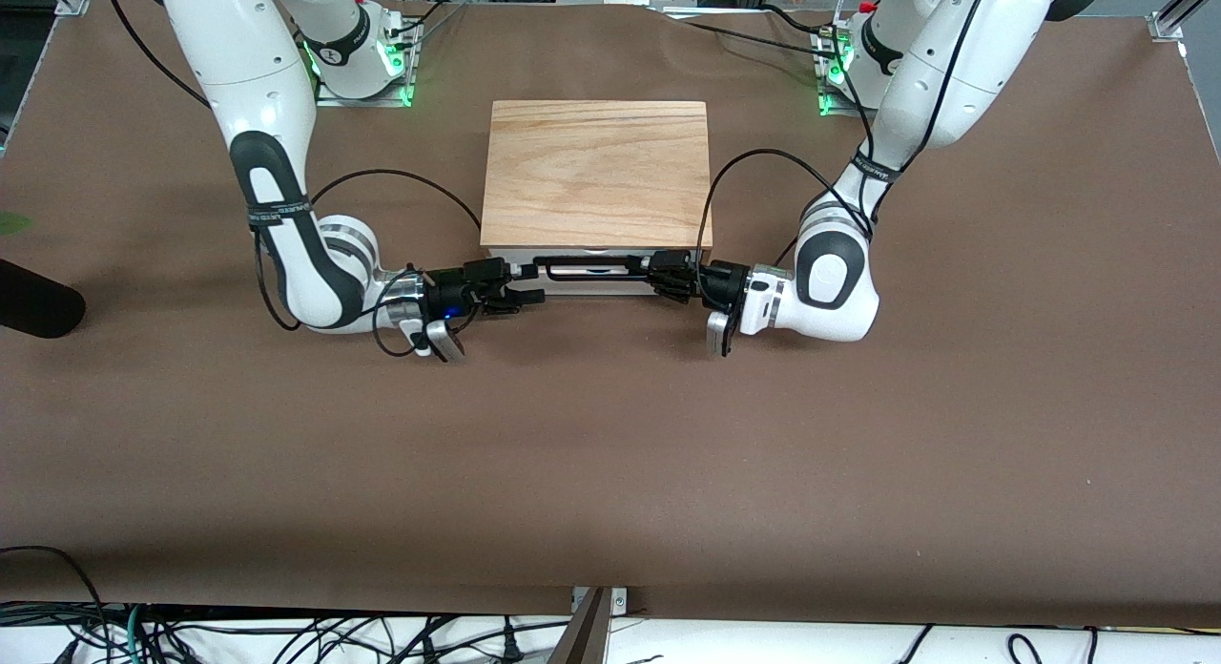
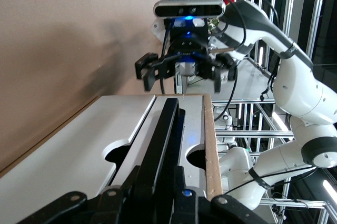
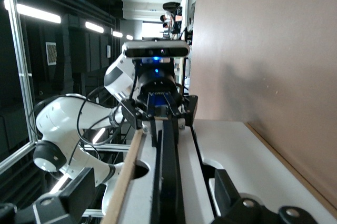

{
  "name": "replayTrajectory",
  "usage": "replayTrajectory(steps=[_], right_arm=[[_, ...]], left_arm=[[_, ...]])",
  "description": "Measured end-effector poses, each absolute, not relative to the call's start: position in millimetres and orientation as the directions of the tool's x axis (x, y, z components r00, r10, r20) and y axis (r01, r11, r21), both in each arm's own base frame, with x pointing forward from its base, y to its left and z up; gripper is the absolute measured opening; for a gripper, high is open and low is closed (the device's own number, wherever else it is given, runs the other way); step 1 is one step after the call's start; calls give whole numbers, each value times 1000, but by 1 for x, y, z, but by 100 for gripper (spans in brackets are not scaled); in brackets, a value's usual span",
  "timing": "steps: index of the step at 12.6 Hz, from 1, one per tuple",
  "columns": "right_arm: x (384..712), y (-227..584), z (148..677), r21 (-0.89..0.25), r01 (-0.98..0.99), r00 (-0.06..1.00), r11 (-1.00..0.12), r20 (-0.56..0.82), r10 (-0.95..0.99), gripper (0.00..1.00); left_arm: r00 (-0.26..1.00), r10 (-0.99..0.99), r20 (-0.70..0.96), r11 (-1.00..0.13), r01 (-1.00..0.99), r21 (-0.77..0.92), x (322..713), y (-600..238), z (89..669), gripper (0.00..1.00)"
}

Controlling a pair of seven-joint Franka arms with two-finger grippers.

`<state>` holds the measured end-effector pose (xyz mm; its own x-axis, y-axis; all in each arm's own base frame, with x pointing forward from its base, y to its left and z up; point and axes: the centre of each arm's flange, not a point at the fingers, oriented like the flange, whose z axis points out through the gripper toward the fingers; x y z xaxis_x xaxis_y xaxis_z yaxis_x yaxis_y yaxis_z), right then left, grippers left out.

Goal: Pull top drawer with both arms simultaneously
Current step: 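Close both grippers on the black drawer handle ends, then pull the handle outward with both grippers, sliding the drawer open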

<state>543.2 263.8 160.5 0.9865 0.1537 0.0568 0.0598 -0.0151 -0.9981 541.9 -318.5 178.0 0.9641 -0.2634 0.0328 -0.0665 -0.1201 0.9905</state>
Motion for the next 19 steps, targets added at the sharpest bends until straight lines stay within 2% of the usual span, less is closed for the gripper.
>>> replayTrajectory(steps=[6, 8, 9, 12, 13, 14, 16, 17, 18, 19], right_arm=[[533, 273, 148, -999, 46, 983, -1, 45, 177, 98], [532, 273, 149, -999, 45, 983, 5, 45, 177, 96], [532, 273, 149, -999, 45, 983, 6, 46, 177, 88], [533, 274, 149, -999, 45, 984, 12, 46, 174, 82], [533, 274, 150, -999, 44, 984, 15, 46, 169, 77], [533, 274, 150, -999, 44, 985, 17, 46, 167, 77], [534, 274, 150, -999, 43, 985, 20, 46, 164, 59], [534, 274, 151, -999, 43, 985, 21, 46, 164, 59], [534, 274, 151, -999, 44, 985, 21, 46, 164, 58], [534, 274, 151, -999, 44, 985, 22, 47, 164, 55]], left_arm=[[965, -261, 29, -118, -61, 991, 542, -319, 178, 27], [964, -264, 38, -115, -70, 991, 542, -321, 179, 43], [964, -264, 40, -114, -72, 991, 542, -321, 180, 43], [965, -259, 46, -118, -79, 990, 545, -321, 181, 38], [966, -256, 44, -123, -78, 989, 546, -320, 179, 30], [966, -256, 38, -121, -71, 990, 546, -320, 179, 26], [966, -257, 31, -117, -63, 991, 548, -321, 177, 24], [966, -256, 31, -117, -63, 991, 549, -321, 176, 24], [967, -253, 36, -121, -68, 990, 550, -320, 174, 15], [967, -252, 38, -120, -70, 990, 551, -320, 174, 15]])
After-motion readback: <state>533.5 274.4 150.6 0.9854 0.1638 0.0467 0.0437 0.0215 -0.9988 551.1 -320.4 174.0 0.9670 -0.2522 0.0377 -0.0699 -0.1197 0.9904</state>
